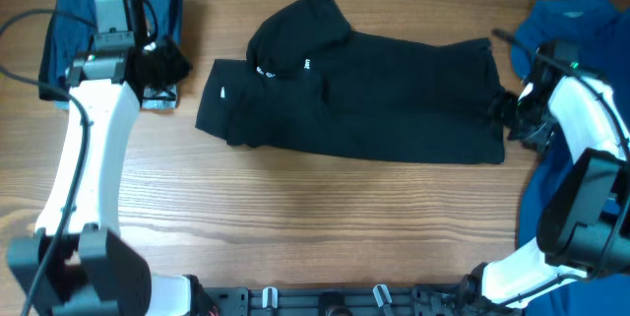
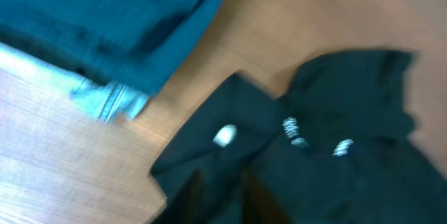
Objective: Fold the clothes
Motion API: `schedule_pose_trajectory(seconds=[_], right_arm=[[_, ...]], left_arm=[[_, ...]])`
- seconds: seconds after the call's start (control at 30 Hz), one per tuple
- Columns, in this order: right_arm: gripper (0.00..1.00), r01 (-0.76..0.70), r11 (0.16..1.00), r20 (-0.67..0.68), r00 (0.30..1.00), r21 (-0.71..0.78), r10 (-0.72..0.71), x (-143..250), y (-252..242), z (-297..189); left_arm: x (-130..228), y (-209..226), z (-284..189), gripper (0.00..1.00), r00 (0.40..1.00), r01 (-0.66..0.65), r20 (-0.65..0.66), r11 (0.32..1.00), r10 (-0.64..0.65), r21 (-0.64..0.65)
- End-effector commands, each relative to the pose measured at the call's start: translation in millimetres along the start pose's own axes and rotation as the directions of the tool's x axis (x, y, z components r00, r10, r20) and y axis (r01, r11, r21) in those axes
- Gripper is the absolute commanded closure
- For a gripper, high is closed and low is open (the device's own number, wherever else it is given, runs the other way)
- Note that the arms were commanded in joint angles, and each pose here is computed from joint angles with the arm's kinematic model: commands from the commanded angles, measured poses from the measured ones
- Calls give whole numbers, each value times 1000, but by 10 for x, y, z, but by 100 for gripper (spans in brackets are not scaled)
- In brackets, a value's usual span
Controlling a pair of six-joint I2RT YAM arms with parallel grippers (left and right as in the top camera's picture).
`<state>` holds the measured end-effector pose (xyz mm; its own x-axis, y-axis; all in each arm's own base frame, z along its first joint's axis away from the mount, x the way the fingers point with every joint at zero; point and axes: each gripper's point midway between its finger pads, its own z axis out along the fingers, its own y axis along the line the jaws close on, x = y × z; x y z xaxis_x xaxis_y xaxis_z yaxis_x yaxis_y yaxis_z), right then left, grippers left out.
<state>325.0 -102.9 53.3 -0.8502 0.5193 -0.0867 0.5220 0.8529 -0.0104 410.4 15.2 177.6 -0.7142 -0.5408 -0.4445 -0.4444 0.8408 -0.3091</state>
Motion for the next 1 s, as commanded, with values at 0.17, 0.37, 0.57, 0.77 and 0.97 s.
schedule_pose_trajectory(seconds=[0.17, 0.37, 0.57, 0.77, 0.97], right_arm=[[1, 103, 977, 197, 978, -188, -65, -520, 393, -646], [0, 142, 974, 282, 955, -178, -87, -712, 415, -696], [1, 212, 965, 326, 933, -154, -153, -793, 428, -711], [0, 215, 964, 336, 929, -153, -154, -816, 434, -720], [1, 216, 964, 336, 929, -154, -154, -817, 434, -720]], left_arm=[[-47, -985, 181, 96, 952, -292, 154, 938, 265, 188], [189, -1170, 934, 96, 945, -326, 105, 925, 311, 194], [572, -921, 1658, 96, 945, -318, -36, 938, 325, 140], [723, -658, 1773, 96, 939, -323, -109, 946, 325, 43], [838, -410, 1765, 96, 930, -337, -176, 940, 324, -53]])
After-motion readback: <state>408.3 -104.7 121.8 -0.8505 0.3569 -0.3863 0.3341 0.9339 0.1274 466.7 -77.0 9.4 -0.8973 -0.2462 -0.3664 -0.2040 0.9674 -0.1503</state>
